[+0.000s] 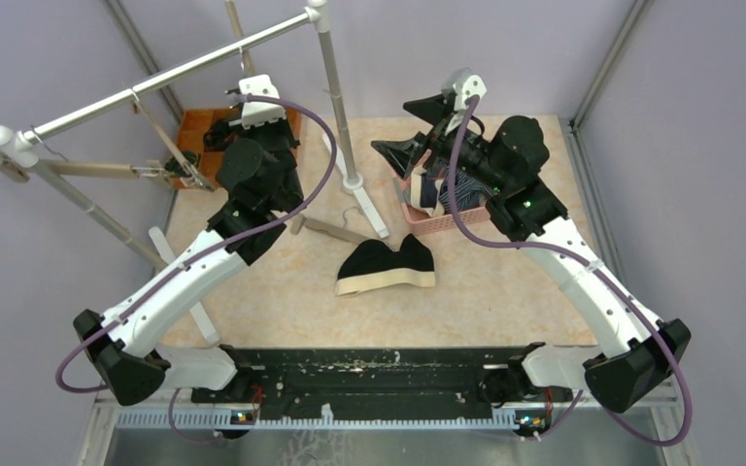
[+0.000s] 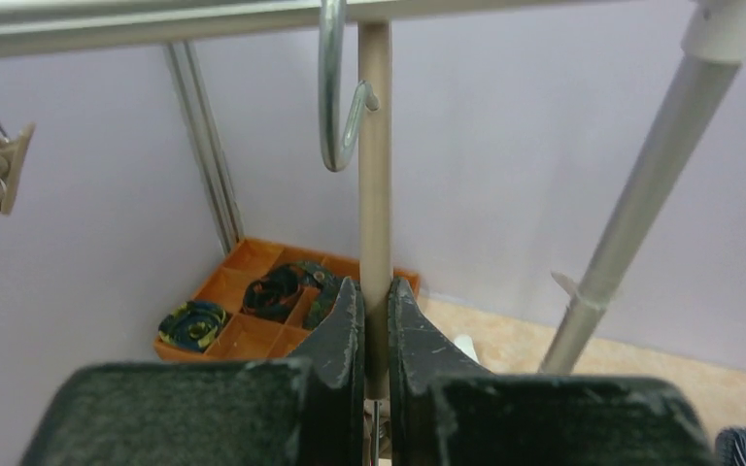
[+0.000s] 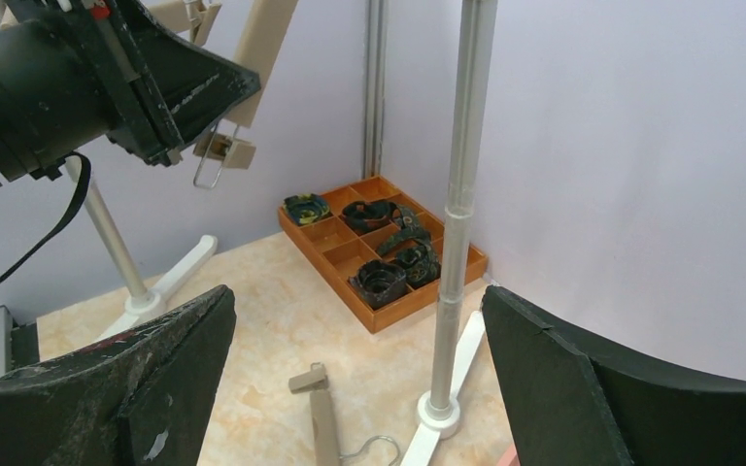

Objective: Remove the underwear clipped to the hanger

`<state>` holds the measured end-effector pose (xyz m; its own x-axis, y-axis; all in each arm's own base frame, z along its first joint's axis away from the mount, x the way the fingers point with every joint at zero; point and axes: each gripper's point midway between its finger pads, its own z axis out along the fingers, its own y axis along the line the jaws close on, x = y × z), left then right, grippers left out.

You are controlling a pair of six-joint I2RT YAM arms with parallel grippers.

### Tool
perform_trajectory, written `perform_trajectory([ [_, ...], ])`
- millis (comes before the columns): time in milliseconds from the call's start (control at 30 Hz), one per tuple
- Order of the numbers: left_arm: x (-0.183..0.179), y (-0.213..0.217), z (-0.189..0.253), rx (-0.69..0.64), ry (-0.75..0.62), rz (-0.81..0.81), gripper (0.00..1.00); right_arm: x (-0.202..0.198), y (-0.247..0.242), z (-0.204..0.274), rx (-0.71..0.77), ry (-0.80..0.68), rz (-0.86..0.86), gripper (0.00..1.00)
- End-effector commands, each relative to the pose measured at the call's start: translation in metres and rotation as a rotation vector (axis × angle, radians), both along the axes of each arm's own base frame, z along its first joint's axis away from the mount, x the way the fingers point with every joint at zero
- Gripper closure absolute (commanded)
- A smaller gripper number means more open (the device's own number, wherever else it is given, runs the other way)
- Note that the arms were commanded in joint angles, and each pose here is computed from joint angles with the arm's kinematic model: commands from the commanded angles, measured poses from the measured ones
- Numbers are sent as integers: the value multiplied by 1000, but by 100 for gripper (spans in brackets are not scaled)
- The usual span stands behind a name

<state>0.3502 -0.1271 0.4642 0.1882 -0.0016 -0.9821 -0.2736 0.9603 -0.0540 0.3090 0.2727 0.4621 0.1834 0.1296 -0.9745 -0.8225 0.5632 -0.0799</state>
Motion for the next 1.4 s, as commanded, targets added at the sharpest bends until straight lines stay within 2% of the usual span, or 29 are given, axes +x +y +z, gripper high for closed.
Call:
perform_trajectory([
  [0,-16,25,57,-106,-221,62,100,-5,-6,24,38,-60,-12,3],
  [300,-8,38,58,-159,-294,99,100,-7,-5,13,43,-25,2,3],
  [600,48,41,17,-257,-146,-34,100,-22,-12,7,42,-2,10,3],
  [767,63,32,6,-240,-82,-85,100,-26,-13,5,36,14,19,3],
  [967,70,26,-8,-252,1,-136,100,-21,-11,-5,21,33,15,3],
  [1200,68,30,-46,-292,91,-136,100,-19,-8,-9,17,32,18,3],
  [1367,63,22,-64,-326,115,-183,100,-15,-7,-13,6,38,17,3],
])
